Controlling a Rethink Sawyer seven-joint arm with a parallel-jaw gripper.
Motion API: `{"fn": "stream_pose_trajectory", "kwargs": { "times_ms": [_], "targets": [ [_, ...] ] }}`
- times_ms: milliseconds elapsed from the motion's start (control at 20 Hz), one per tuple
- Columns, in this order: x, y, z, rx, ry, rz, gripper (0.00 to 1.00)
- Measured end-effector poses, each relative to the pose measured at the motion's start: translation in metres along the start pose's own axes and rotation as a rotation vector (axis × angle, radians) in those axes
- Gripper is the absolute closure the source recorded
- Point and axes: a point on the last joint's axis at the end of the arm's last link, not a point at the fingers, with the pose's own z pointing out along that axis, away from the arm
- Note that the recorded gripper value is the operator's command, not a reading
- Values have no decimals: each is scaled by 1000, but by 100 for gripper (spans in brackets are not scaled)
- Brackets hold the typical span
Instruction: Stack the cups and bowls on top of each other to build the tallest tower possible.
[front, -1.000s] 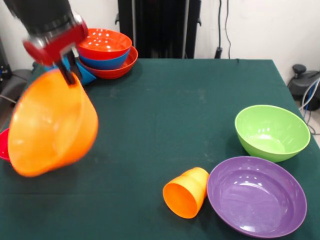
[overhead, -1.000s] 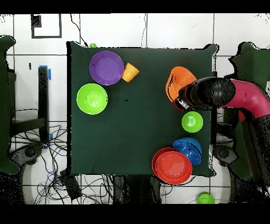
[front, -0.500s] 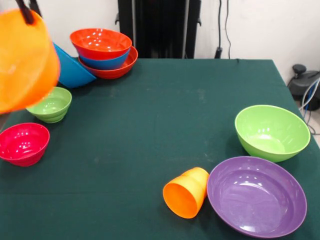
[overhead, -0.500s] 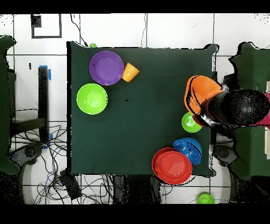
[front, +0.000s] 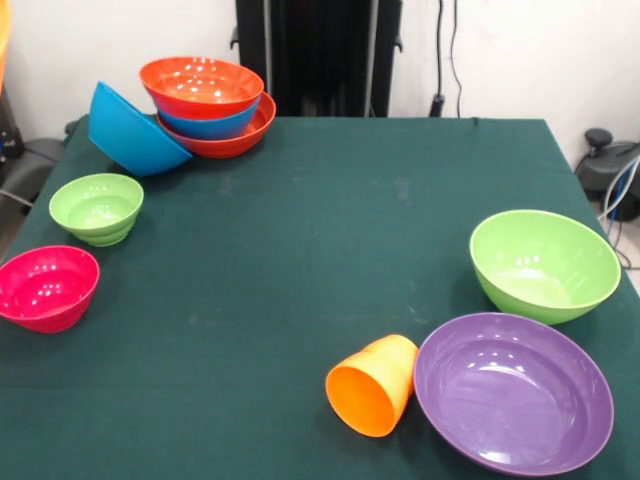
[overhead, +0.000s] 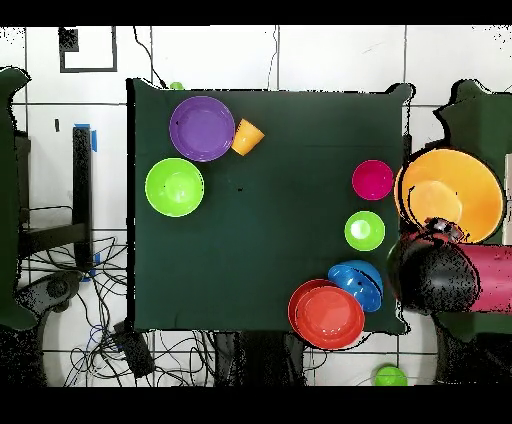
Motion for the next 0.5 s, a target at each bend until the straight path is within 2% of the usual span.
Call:
{"fn": "stream_pose_trajectory", "kwargs": {
  "times_ms": [50, 100, 150, 200, 300, 400, 500],
  "targets": [
    [-4, 15, -1, 48, 28, -34, 100],
    [-8, 23, -2, 67, 38, -44, 100],
    [-9, 27, -3, 76, 41, -45, 100],
    [-18, 45, -7, 106, 47, -35, 100],
    [-26, 60, -10, 125, 46, -12, 100],
    [-38, 90, -17, 151, 46, 62, 100],
    [-43, 108, -19, 165, 51, 120, 100]
  ]
}}
